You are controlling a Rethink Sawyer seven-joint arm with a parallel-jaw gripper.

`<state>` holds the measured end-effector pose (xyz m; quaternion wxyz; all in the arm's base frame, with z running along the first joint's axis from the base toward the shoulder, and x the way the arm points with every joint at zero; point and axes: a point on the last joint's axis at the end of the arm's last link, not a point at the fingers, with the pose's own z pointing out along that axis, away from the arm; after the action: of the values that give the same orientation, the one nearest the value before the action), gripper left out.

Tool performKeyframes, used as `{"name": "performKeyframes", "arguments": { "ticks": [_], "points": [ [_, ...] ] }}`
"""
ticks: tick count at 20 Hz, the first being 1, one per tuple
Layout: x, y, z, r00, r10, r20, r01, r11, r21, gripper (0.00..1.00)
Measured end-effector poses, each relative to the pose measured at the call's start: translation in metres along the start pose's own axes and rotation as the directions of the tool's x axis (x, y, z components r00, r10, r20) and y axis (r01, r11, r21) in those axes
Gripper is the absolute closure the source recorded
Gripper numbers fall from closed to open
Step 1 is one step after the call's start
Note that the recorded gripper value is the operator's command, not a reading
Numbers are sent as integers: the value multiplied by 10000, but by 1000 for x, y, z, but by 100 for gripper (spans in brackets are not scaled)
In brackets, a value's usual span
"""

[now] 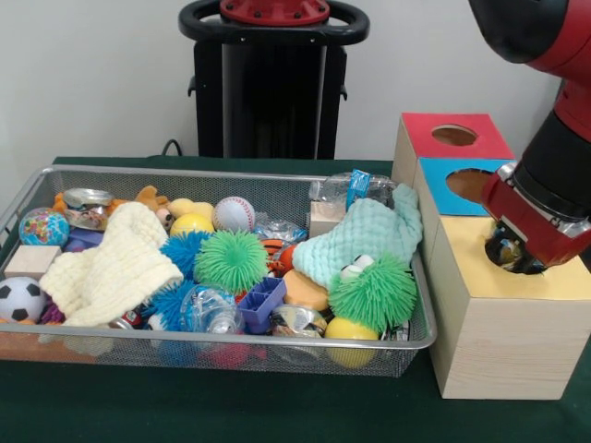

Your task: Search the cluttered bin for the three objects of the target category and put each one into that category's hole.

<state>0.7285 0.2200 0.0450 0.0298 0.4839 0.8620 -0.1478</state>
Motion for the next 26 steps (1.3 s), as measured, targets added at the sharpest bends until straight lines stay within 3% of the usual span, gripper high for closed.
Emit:
{"name": "performKeyframes", "arguments": {
  "ticks": [6, 16, 21, 26],
  "points": [
    [-1, 0, -4, 10000, 2, -48, -1, 10000, 68, 0],
    [-14, 4, -31, 9975, 148, -685, -100, 9975, 706, 0],
    [-33, -2, -43, 9945, 397, -972, -292, 9938, 1075, 0],
    [-64, -7, -55, 9924, 755, -977, -663, 9934, 935, 0]
  ]
}}
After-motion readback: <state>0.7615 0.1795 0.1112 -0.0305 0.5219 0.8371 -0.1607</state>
